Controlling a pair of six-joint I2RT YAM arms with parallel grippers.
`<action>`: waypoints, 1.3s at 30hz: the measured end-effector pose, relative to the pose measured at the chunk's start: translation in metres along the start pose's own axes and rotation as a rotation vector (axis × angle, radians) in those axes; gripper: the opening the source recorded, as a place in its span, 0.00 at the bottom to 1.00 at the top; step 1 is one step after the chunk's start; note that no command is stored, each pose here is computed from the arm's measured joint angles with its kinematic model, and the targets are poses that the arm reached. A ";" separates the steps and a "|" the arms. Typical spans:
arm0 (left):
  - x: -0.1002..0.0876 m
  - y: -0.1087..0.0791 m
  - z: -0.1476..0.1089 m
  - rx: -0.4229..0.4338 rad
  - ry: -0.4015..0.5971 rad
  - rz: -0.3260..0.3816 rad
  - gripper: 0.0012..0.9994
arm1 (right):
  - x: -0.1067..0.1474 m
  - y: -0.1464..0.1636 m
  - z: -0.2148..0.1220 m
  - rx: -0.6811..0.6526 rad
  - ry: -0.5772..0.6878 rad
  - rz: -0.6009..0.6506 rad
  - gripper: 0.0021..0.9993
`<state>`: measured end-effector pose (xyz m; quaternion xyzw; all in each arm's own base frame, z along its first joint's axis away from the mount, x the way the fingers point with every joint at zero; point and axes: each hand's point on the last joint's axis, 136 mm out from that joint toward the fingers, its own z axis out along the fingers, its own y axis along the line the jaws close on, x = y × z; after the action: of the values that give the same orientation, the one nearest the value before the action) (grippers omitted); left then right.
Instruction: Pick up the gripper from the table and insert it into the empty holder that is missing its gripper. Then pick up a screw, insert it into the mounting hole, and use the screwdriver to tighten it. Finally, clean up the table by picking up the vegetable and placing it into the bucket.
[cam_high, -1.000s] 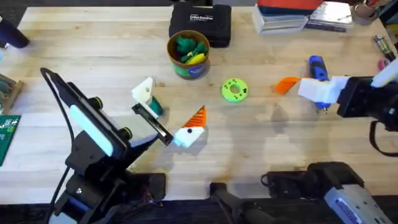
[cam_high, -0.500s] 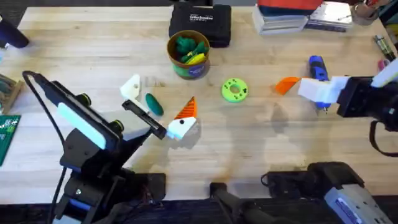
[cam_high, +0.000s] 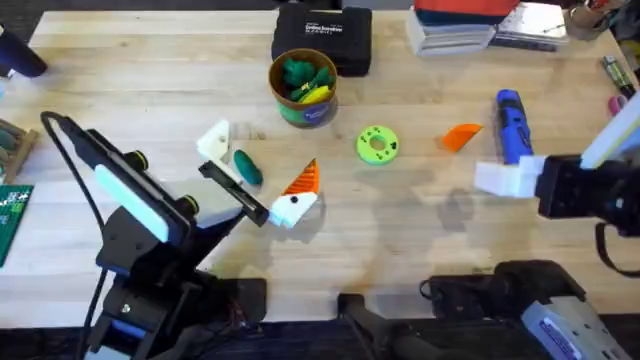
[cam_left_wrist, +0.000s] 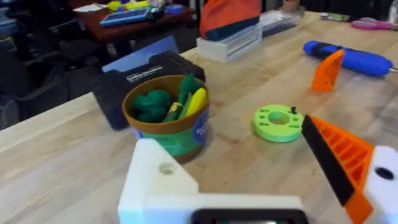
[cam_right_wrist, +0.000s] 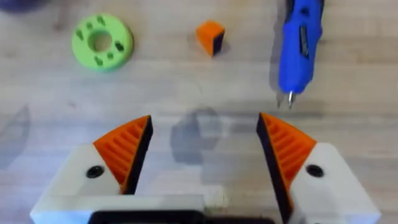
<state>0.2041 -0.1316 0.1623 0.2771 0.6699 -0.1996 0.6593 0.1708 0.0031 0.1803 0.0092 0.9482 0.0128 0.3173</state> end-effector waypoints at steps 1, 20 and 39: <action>-0.001 -0.003 0.000 0.018 -0.003 0.000 0.99 | 0.007 0.000 0.000 0.001 0.028 0.000 0.99; -0.007 -0.071 -0.016 0.429 0.001 -0.215 0.99 | -0.001 0.001 0.000 -0.005 -0.006 -0.004 0.99; -0.007 -0.083 -0.021 0.505 0.011 -0.242 0.99 | -0.056 0.019 0.010 -0.103 -0.079 -0.076 0.99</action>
<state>0.1349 -0.1823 0.1627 0.3518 0.6307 -0.4361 0.5369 0.2213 0.0209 0.2069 -0.0428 0.9327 0.0491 0.3547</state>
